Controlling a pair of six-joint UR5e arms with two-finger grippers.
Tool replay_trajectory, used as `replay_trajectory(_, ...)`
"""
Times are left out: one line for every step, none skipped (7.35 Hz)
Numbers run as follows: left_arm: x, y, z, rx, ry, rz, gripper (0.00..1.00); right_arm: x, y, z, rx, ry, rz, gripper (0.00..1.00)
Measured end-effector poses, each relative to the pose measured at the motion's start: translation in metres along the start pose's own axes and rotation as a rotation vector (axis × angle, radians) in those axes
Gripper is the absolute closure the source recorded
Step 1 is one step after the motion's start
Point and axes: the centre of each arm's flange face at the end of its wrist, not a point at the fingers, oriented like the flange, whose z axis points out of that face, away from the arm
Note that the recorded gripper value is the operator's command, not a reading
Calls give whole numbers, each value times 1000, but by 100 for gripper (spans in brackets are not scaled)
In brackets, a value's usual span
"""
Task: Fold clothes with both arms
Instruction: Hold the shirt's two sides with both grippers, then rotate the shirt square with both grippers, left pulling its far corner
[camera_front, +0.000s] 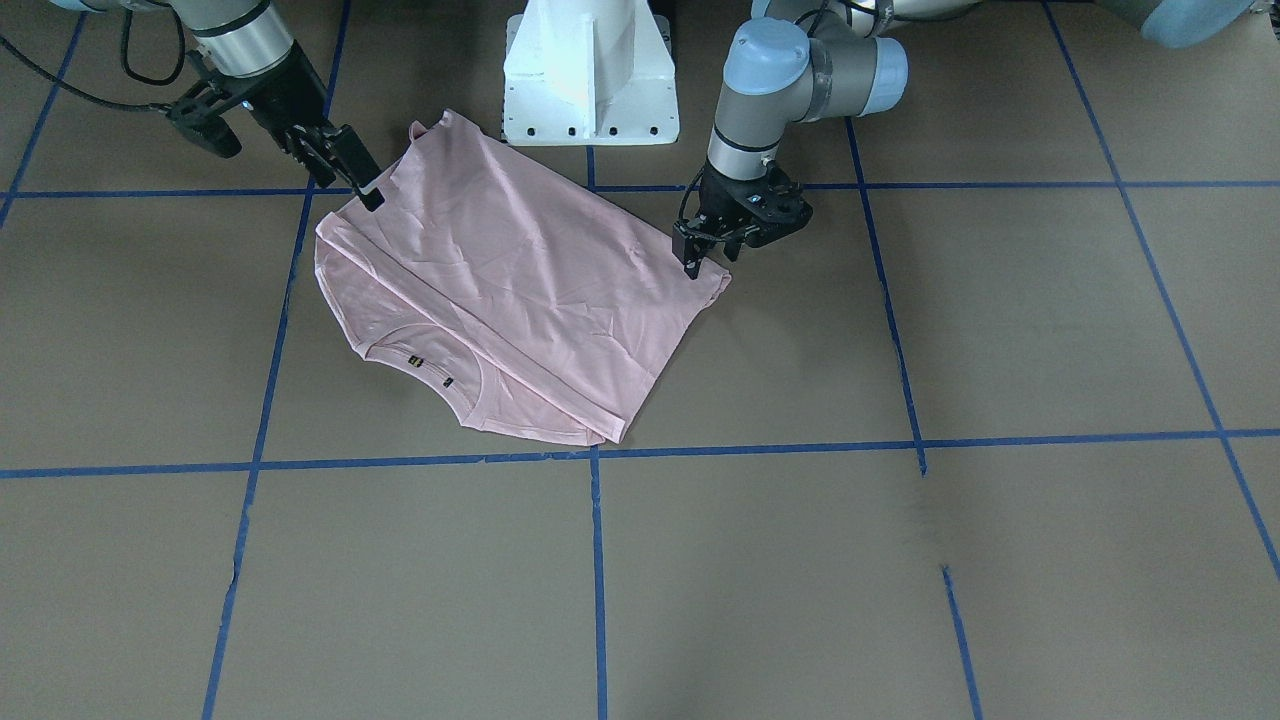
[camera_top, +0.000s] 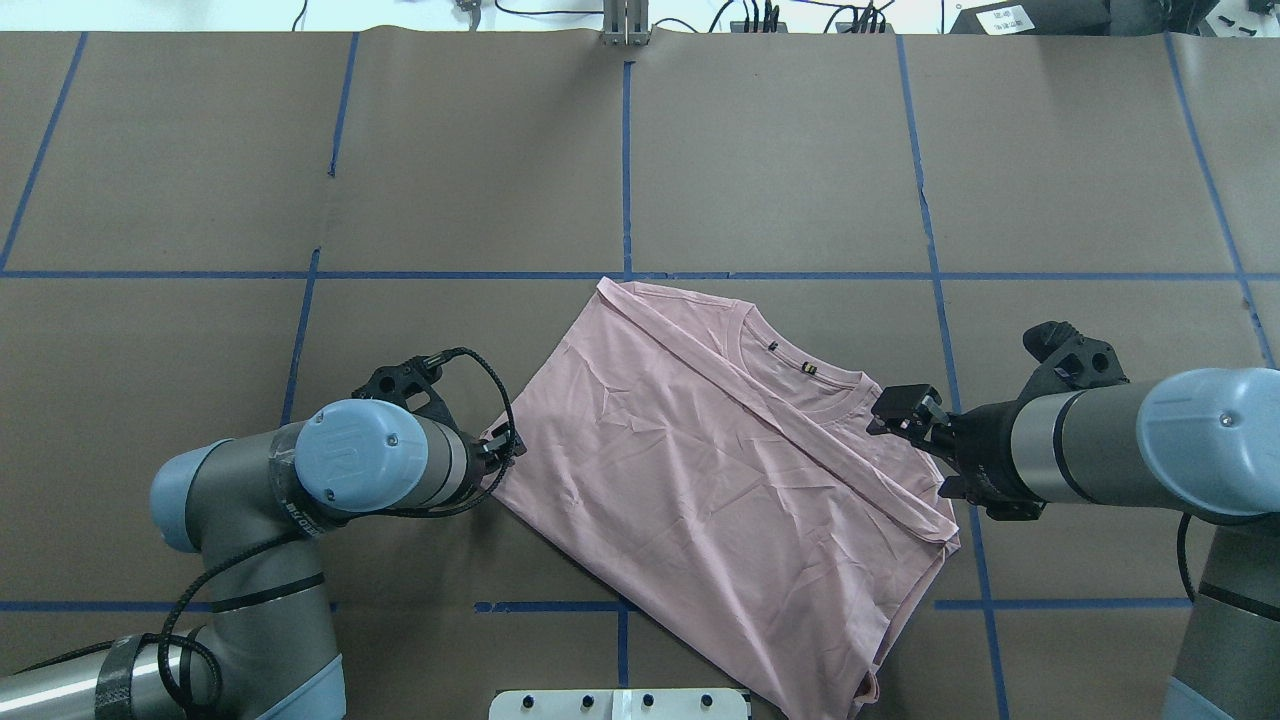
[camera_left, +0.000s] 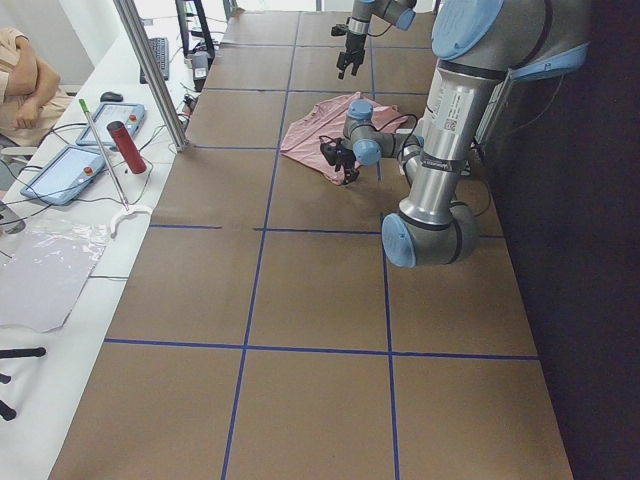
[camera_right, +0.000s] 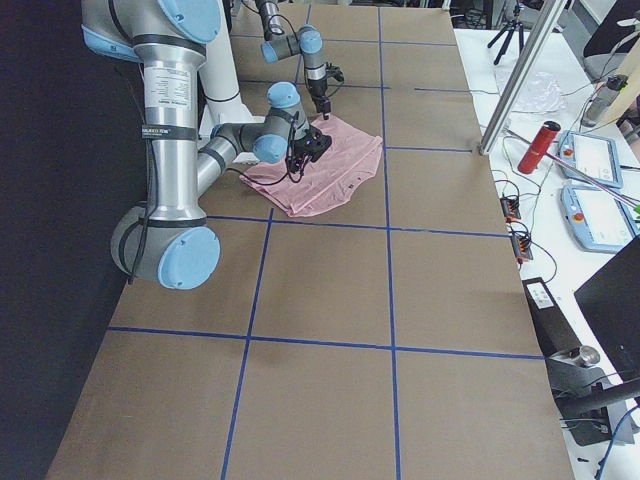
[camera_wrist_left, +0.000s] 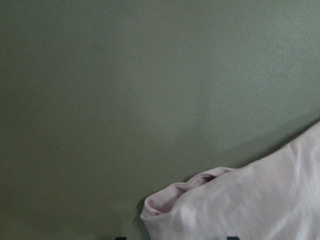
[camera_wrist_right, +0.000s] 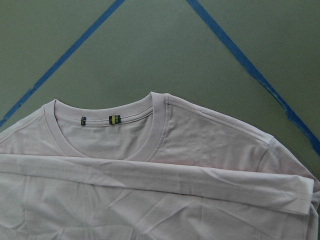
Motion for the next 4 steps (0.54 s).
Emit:
replay_trajectory(0,0,2,1,-2,0,83,0,0,1,1,1,0,0)
replay_trajectory(0,0,3,1,-4,0,100,1,0,1,1,2,0,0)
replay_trajectory(0,0,4,3,-5,0,100,1,0,1,2,3,0,0)
replay_trajectory(2,-1,3,7,-3,0,100,1,1,2,0,5,-1,0)
